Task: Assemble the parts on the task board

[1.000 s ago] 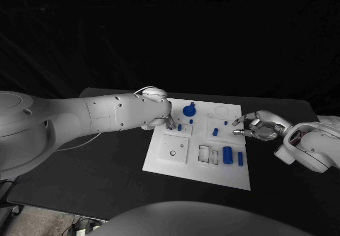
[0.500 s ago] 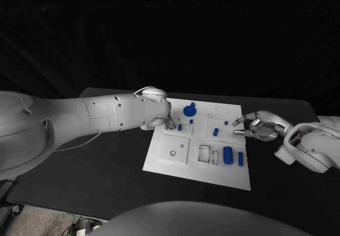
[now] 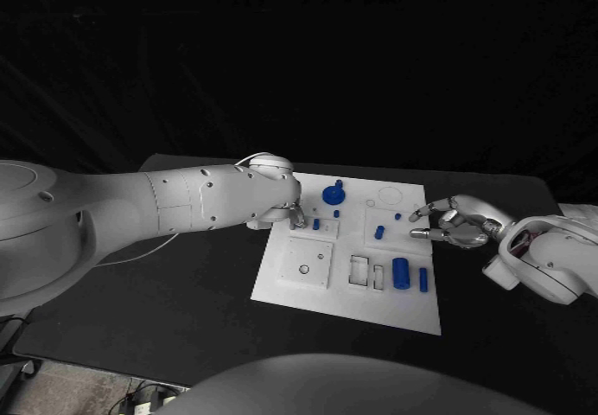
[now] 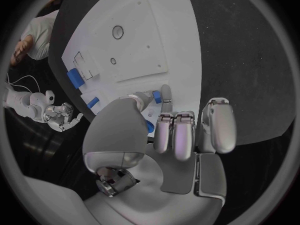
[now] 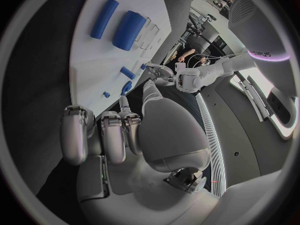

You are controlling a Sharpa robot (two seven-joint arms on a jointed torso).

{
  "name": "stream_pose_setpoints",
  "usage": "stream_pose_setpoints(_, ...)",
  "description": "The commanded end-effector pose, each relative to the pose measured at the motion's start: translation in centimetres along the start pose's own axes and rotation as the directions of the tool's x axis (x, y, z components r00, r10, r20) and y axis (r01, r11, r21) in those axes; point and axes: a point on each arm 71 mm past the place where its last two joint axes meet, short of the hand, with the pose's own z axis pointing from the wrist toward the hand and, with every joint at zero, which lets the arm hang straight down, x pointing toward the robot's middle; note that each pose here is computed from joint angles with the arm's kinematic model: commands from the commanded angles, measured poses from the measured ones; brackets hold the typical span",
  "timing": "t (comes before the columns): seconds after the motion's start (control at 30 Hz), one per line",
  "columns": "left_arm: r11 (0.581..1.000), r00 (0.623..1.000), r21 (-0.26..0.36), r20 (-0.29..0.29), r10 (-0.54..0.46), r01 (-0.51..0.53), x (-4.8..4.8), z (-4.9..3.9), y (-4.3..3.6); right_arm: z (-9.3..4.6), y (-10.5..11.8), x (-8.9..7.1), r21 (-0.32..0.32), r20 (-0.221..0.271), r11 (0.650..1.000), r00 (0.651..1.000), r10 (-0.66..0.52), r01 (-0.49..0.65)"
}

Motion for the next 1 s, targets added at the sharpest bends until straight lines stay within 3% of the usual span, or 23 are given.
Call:
stream_pose_setpoints(0.03, 1.0, 1.0, -0.03, -0.027, 0.003, -0.004, 0.46, 0.04, 0.11, 0.0, 0.0, 0.2, -0.003, -0.016, 1.0, 1.0, 0.0, 0.0)
stream_pose_setpoints(0.8, 0.996, 0.996, 0.01, -0.009, -0.084, 0.084, 0.2, 0.05, 0.46, 0.0, -0.1, 0.2, 0.004, -0.018, 1.0, 1.0, 0.0, 0.0)
stream_pose_setpoints(1.0, 0.998, 0.998, -0.014, -0.034, -0.058, 0.058, -0.82, -0.64, 0.78, 0.0, -0.1, 0.1, 0.005, -0.016, 1.0, 1.0, 0.0, 0.0)
